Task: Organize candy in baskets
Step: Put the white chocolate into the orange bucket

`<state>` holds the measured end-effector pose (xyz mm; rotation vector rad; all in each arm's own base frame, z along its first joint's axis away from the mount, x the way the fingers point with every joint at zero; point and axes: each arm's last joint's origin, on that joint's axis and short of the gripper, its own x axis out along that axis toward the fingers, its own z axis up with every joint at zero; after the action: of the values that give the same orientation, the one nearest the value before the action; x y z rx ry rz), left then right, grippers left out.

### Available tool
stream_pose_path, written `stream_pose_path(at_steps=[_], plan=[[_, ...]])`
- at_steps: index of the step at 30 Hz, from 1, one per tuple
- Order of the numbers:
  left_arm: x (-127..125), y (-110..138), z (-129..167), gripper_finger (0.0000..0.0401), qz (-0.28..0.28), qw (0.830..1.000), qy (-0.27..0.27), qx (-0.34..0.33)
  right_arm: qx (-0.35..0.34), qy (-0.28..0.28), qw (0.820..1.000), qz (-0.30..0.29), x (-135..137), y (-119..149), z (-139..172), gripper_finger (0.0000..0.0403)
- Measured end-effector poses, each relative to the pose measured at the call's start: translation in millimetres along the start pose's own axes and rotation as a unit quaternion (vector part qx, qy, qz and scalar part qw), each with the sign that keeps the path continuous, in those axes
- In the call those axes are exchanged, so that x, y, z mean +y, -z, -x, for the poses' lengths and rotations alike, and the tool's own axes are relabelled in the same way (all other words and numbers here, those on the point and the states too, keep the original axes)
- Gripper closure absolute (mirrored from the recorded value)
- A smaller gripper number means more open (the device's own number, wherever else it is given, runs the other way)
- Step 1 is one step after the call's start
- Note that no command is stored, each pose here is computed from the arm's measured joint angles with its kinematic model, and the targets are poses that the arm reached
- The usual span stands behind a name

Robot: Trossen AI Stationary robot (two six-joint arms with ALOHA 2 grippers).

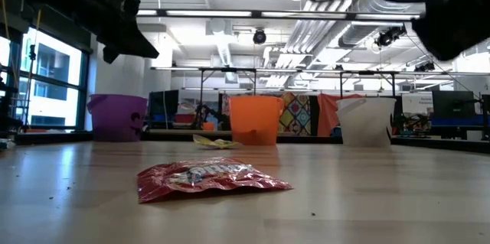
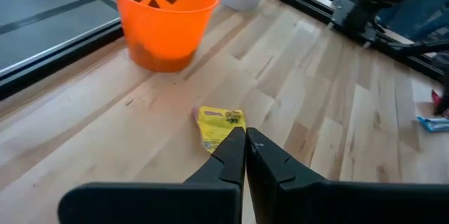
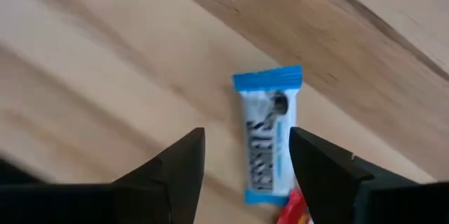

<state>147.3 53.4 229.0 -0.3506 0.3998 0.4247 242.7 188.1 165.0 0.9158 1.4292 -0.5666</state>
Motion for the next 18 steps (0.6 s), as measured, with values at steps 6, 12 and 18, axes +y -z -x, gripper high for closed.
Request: stream_pose_path(at_steps=[6, 12, 18], plan=[[0, 0, 0, 0.0401, 0.0, 1.0, 0.006, 0.003, 0.028, 0.055, 0.998, 0.002, 3, -1, -29, 0.0198], [-1, 1, 0, 0.0401, 0.0, 1.0, 0.02, 0.007, 0.036, 0.065, 0.997, -0.005, 2, -5, -34, 0.021], [-1, 1, 0, 0.0401, 0.004, 1.0, 0.021, 0.008, 0.02, 0.047, 0.999, 0.002, 2, -11, -24, 0.0269]])
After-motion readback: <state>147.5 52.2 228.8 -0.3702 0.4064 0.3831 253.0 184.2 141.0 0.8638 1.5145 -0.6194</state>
